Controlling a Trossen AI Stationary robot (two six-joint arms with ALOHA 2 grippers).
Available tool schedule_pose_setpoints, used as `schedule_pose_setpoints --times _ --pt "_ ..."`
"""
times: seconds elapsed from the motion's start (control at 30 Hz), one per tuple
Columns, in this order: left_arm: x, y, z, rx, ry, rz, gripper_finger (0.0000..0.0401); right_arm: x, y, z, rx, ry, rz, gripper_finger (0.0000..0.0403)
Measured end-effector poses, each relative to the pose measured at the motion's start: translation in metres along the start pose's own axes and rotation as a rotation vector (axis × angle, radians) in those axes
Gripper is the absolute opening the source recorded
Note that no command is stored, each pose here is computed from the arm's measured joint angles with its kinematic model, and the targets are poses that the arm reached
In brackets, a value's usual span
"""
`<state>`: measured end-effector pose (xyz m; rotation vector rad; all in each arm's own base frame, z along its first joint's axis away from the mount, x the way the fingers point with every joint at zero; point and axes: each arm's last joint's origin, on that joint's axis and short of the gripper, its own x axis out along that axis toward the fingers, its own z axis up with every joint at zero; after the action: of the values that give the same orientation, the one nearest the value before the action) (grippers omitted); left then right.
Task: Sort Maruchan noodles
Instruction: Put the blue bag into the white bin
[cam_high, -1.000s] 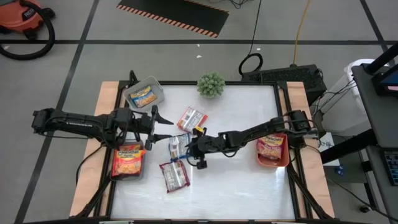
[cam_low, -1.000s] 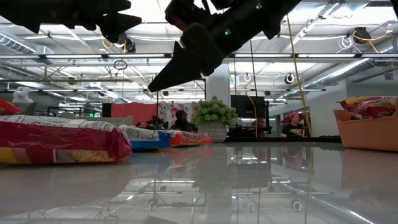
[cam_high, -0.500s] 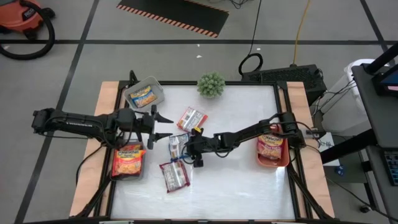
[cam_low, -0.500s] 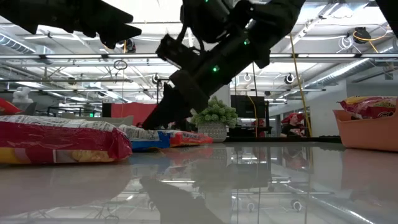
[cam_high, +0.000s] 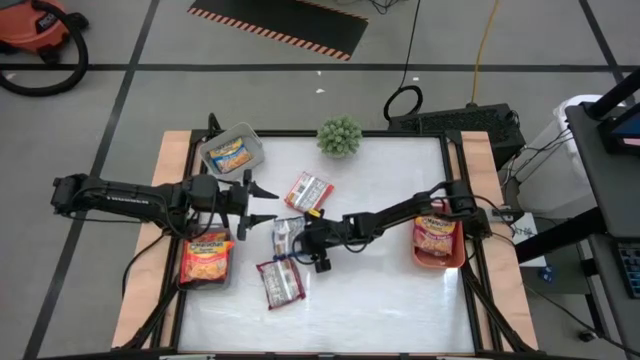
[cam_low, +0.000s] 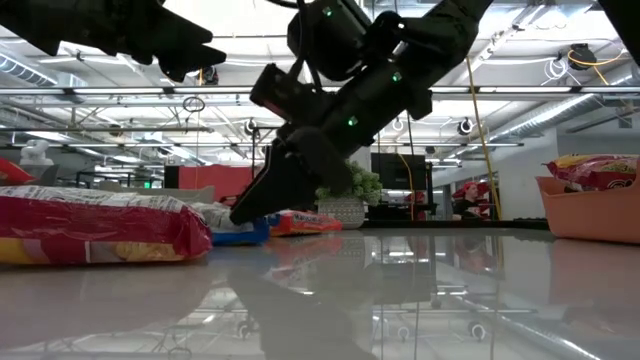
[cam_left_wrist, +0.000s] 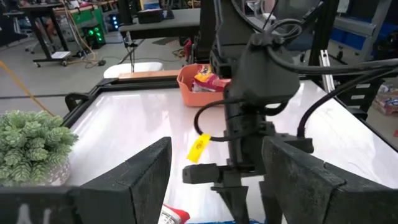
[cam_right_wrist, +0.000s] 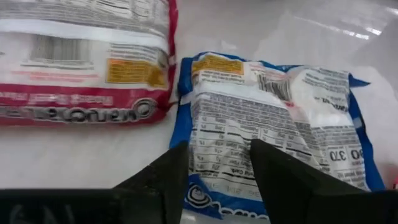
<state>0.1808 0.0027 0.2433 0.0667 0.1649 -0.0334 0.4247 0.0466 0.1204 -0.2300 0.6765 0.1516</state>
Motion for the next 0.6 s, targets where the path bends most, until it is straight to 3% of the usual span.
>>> schedule_pose_setpoints --times 0.17,0.33,0.6 --pt "0.0000 0.0000 -0.0002 0.000 0.003 0.000 0.0253 -0.0002 0.0057 -0.0001 -0.142 0.014 0.009 0.0152" --pt "0.0000 0.0000 -0.0002 0.000 0.002 0.000 0.0253 -0.0009 0.0061 0.0031 -0.212 0.016 -0.137 0.0134" --pt "0.0000 0.0000 -0.0004 -0.002 0.005 0.000 0.0253 -0.0015 0.0006 0.0032 -0.223 0.039 -0.251 0.0050"
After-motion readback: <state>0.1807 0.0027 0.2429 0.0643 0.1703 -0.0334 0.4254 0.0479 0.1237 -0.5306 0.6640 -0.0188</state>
